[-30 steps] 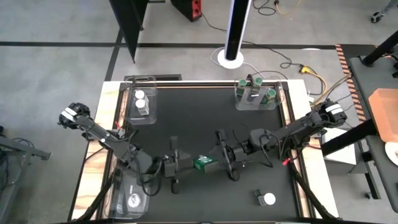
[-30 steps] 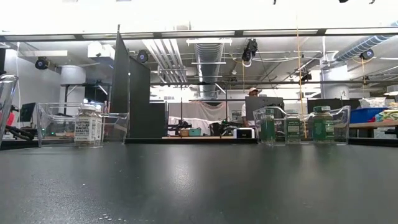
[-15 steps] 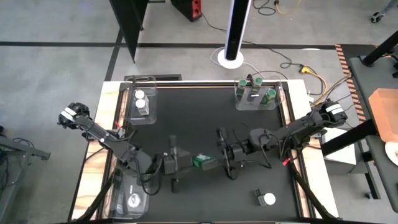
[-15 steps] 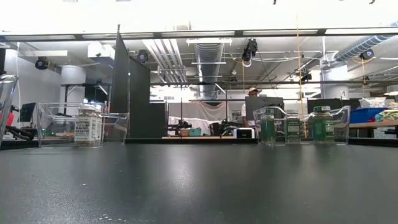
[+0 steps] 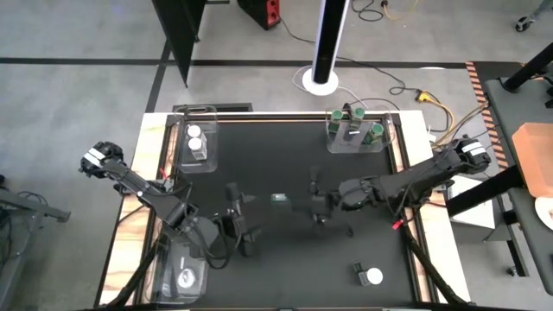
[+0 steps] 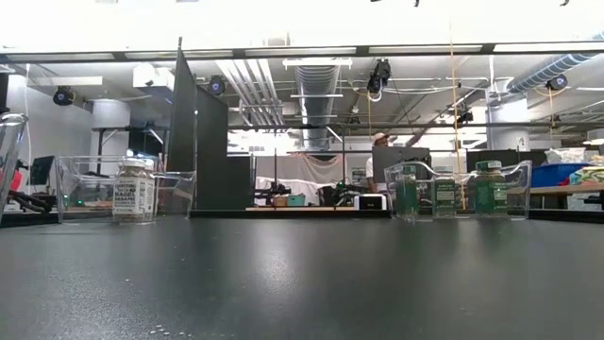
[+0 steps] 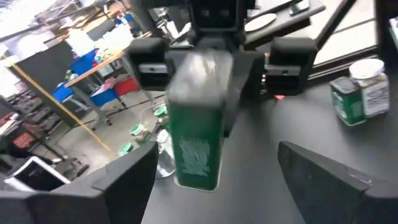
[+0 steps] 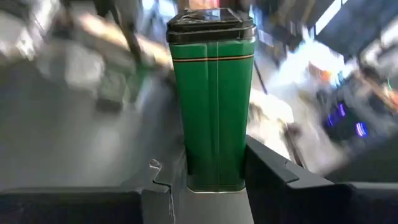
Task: Sort spices by type
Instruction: Put the top black seasoning can into the bottom left transparent bin
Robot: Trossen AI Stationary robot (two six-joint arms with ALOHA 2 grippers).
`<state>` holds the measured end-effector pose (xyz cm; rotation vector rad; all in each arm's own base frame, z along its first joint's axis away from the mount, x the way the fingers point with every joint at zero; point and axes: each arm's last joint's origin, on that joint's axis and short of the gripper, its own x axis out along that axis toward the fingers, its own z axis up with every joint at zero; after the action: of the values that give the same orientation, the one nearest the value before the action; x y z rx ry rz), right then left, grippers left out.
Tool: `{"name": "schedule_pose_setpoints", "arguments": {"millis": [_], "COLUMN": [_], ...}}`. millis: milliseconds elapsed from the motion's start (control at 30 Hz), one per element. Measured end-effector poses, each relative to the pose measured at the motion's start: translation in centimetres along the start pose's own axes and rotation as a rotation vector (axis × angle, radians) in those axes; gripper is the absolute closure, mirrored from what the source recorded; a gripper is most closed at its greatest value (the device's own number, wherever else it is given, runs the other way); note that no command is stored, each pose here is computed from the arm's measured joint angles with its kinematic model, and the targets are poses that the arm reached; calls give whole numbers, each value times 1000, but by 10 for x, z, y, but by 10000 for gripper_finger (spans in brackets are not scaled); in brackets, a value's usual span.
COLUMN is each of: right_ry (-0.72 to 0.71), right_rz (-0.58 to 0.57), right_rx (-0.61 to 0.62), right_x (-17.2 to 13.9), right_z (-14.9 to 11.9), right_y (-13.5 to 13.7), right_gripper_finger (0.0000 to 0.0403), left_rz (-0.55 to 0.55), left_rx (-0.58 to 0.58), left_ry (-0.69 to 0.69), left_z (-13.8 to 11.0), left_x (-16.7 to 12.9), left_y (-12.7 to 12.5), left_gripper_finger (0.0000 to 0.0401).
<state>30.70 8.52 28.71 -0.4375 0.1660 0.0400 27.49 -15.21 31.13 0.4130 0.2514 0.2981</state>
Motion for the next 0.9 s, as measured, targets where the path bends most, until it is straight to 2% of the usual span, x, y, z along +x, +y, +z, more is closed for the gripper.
{"name": "schedule_pose_setpoints", "arguments": {"millis": [167, 267, 433, 600, 767, 900], "right_ry": [260, 321, 342, 349, 351, 347], "right_rz": [-58, -71, -71, -67, -66, -68], "right_rx": [0, -4, -22, -35, -36, -34], "right_x": [2, 7, 17, 20, 20, 19], "right_z": [-5, -8, -8, -8, -8, -8], "right_y": [-2, 0, 3, 4, 4, 4], "right_gripper_finger": [288, 288, 288, 288, 288, 288], "left_rz": [41, 50, -64, -50, -114, -110], "left_rx": [8, 2, -13, 7, 55, 57], "left_ry": [15, 19, 14, 47, 91, 98], "left_z": [0, -1, -5, -9, -16, -17], "left_x": [1, 6, 20, 26, 25, 27], "left_y": [6, 11, 20, 24, 22, 24], "left_gripper_finger": [92, 95, 95, 95, 95, 95]}}
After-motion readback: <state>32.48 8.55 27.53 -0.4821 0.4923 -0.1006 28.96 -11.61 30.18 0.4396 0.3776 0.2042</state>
